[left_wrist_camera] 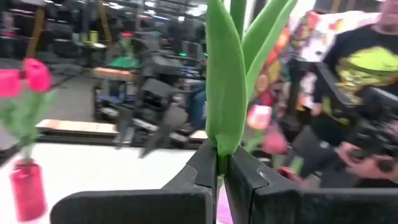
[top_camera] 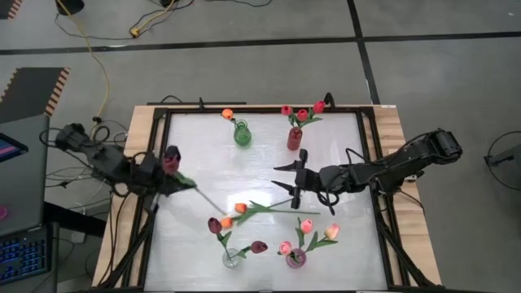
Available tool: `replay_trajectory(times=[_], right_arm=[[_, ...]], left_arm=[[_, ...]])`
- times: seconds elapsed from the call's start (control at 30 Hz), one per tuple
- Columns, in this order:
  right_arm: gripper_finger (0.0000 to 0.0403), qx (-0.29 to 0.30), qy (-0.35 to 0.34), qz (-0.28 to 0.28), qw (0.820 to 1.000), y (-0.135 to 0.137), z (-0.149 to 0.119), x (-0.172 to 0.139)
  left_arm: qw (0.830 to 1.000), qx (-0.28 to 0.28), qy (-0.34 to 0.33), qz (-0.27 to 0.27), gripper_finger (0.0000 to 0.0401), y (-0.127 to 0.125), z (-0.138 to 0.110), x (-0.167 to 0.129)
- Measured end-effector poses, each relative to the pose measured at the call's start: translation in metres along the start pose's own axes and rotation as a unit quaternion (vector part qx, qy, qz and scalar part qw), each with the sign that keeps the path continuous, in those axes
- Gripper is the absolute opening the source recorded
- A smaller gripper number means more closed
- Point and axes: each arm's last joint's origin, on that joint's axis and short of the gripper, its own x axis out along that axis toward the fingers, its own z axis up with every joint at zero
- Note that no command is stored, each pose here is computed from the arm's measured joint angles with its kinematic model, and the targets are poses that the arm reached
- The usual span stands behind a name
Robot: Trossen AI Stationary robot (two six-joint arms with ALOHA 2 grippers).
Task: Sort flowers into vase by color
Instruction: Put the dark red flower into the transparent vase
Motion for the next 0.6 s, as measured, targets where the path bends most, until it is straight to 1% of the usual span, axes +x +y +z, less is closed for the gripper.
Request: replay_trajectory(times=[0.1, 0.27, 0.43, 0.6], right_arm=[[0.0214, 0.001, 0.001, 0.0, 1.0, 0.0, 0.0, 0.0], [0.0214, -0.001, 0.004, 0.0, 1.0, 0.0, -0.001, 0.0], [0.0214, -0.002, 0.008, -0.002, 1.0, -0.002, -0.002, 0.001], [0.0214, -0.003, 0.013, -0.006, 1.0, -0.004, -0.003, 0.002]], left_arm=[[1.0, 0.001, 0.011, -0.026, 0.0, -0.011, -0.003, -0.002], [0.998, -0.012, 0.045, -0.036, 0.0, -0.029, -0.015, 0.0], [0.996, -0.032, 0.072, -0.047, 0.0, -0.051, -0.03, 0.009], [0.995, -0.05, 0.071, -0.053, 0.0, -0.077, -0.043, 0.022]])
